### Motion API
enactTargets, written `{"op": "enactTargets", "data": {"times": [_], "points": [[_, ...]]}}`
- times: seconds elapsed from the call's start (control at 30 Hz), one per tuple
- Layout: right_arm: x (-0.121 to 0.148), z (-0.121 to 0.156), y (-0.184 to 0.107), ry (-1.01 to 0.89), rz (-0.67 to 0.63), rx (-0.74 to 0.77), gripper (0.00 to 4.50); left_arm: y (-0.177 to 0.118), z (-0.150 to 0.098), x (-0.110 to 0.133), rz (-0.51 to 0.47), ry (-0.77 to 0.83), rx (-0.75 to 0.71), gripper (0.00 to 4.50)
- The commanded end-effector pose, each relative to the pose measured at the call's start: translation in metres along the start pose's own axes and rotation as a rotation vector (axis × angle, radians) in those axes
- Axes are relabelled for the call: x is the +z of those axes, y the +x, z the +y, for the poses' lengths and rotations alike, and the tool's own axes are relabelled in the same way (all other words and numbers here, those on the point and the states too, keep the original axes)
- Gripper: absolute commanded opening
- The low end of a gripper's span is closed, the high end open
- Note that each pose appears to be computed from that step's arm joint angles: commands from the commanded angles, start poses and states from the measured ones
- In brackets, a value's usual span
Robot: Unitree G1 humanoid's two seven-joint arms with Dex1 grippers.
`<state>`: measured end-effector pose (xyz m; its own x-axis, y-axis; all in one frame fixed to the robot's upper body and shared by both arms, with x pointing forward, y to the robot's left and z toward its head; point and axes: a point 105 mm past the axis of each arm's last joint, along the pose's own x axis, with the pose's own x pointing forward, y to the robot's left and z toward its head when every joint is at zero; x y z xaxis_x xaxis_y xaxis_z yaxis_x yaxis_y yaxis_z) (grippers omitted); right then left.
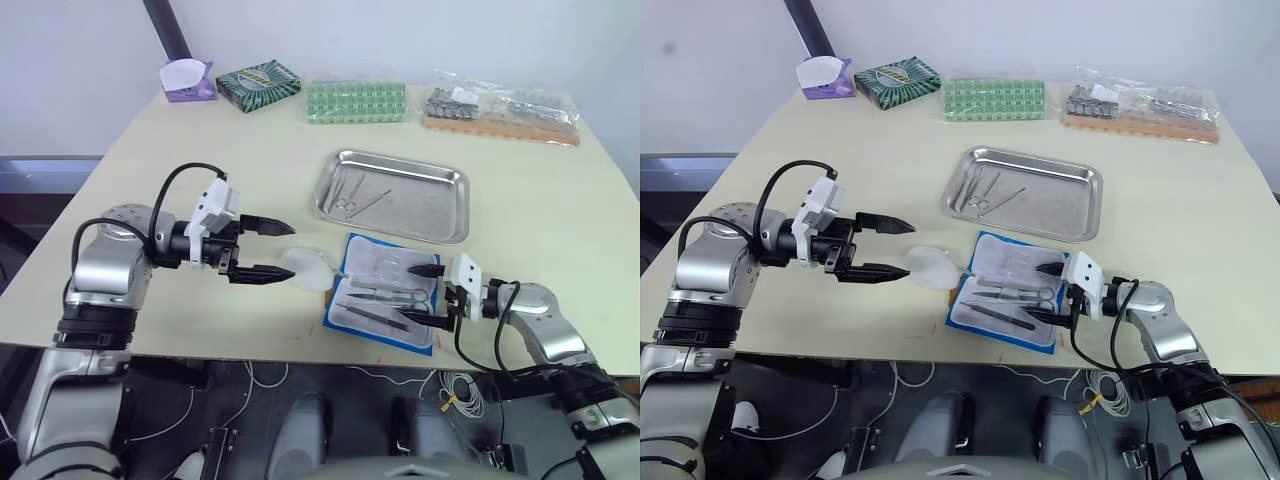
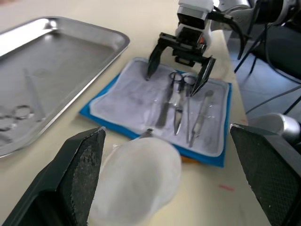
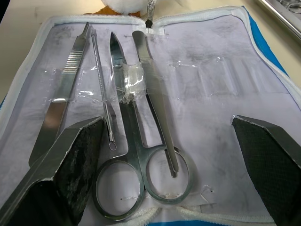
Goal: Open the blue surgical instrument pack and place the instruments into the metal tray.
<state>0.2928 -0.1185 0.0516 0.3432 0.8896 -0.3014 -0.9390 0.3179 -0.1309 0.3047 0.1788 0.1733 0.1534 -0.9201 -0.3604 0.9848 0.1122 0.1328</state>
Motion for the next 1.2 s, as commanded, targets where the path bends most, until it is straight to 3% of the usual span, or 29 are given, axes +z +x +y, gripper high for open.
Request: {"op": "enactTargets", "data": {"times": [0.03, 0.13, 0.23, 0.3, 0.47, 0.57, 0.7, 0.93, 0.97, 1.03, 1.2], "points": [[-0.061, 0.021, -0.012, 0.157, 0.213, 0.017, 4.50, 0.016, 0.002, 0.006, 0.031, 0.112, -0.001, 4.46], [-0.061, 0.021, -0.012, 0.159, 0.214, 0.013, 4.50, 0.036, 0.001, 0.010, 0.019, 0.065, -0.078, 4.46], [-0.061, 0.022, -0.013, 0.162, 0.215, 0.008, 4.50, 0.051, 0.002, 0.013, 0.033, 0.087, -0.118, 3.74], [-0.061, 0.022, -0.013, 0.165, 0.217, 0.005, 4.50, 0.065, 0.004, 0.016, 0.048, 0.123, -0.117, 2.97], [-0.061, 0.021, -0.012, 0.168, 0.217, -0.005, 4.50, 0.091, 0.004, 0.014, 0.116, 0.180, -0.141, 2.97], [-0.061, 0.021, -0.011, 0.169, 0.216, -0.011, 4.50, 0.104, 0.014, 0.014, 0.183, 0.182, -0.074, 2.97], [-0.060, 0.021, -0.009, 0.170, 0.211, -0.018, 4.50, 0.116, 0.008, 0.005, 0.244, 0.211, -0.161, 2.97], [-0.061, 0.022, -0.007, 0.173, 0.211, -0.021, 4.50, 0.130, 0.007, -0.001, 0.250, 0.201, -0.199, 2.97], [-0.061, 0.022, -0.007, 0.173, 0.211, -0.021, 4.50, 0.131, 0.007, -0.002, 0.250, 0.199, -0.206, 2.43], [-0.060, 0.022, -0.007, 0.173, 0.211, -0.021, 4.50, 0.134, 0.007, -0.004, 0.260, 0.213, -0.210, 1.82], [-0.061, 0.022, -0.007, 0.173, 0.214, -0.024, 4.50, 0.138, 0.005, -0.006, 0.267, 0.226, -0.223, 1.82]]}}
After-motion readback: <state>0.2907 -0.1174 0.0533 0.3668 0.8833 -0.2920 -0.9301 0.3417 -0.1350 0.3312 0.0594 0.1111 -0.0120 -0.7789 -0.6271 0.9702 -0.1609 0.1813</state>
